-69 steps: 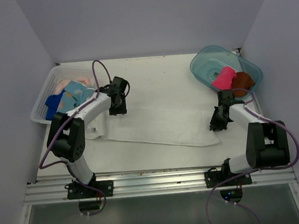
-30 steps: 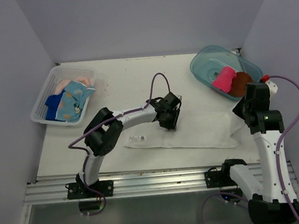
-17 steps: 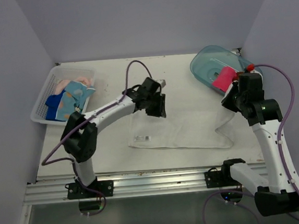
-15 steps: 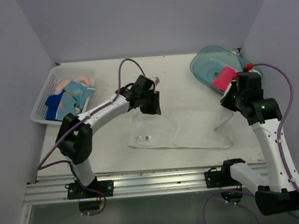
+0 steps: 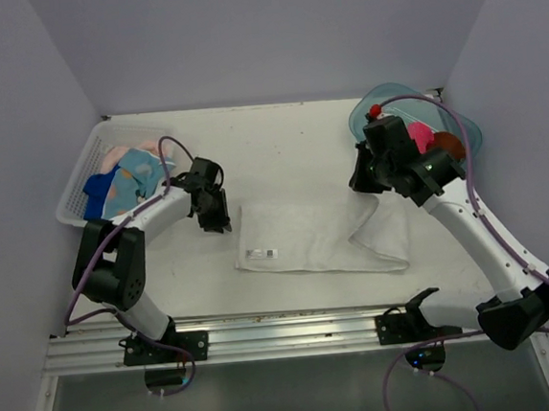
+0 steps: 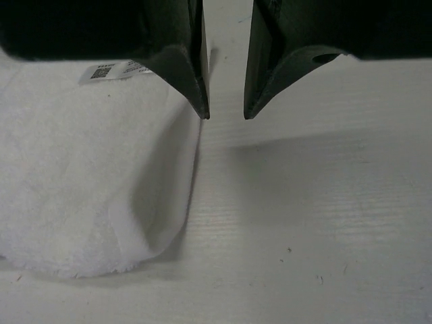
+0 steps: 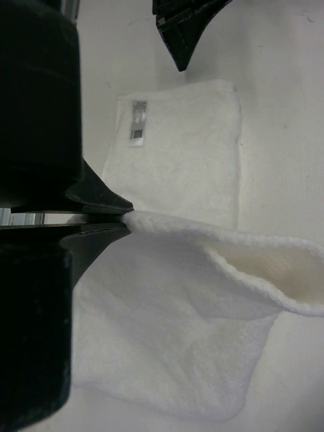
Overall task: Roll the towels
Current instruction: Fold the towel
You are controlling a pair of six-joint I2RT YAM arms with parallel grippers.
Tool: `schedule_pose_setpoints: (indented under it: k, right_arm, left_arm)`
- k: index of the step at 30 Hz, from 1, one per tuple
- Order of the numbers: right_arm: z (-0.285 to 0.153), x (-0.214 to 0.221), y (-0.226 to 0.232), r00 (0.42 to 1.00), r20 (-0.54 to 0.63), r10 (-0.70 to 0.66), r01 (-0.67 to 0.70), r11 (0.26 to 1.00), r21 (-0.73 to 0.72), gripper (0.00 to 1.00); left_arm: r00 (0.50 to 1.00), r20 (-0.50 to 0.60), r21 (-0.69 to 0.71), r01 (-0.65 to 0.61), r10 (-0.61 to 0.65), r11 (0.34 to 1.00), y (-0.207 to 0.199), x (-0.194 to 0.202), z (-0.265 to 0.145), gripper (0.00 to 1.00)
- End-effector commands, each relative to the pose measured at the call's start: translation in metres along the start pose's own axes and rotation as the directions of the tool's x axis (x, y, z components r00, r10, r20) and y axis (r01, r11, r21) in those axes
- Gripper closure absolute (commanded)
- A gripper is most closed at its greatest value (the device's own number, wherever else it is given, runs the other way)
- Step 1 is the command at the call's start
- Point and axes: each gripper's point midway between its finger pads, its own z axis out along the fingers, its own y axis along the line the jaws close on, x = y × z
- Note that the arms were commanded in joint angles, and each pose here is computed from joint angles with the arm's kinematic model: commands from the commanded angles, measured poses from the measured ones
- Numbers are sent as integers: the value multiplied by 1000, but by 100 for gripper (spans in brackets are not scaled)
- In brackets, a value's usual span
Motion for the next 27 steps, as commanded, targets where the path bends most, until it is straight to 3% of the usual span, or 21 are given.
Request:
schedule_pose_setpoints:
  k: [1,13,27]
  right_arm:
    - [-2,-9,30,999,35,-37,39,999,-38,100]
    - [27,34,124,983,-50,-174,168,980,-108,100]
    - [69,74,180,961,-121,-248,235,965,-112,100]
  left_arm:
    - [999,12,32,-33,33,999,-4,3,-1,71]
    - [999,-40,95,8,-5,995,-7,25,20,74]
    - [998,-61,147,33,-25,989,-14,32,28,76]
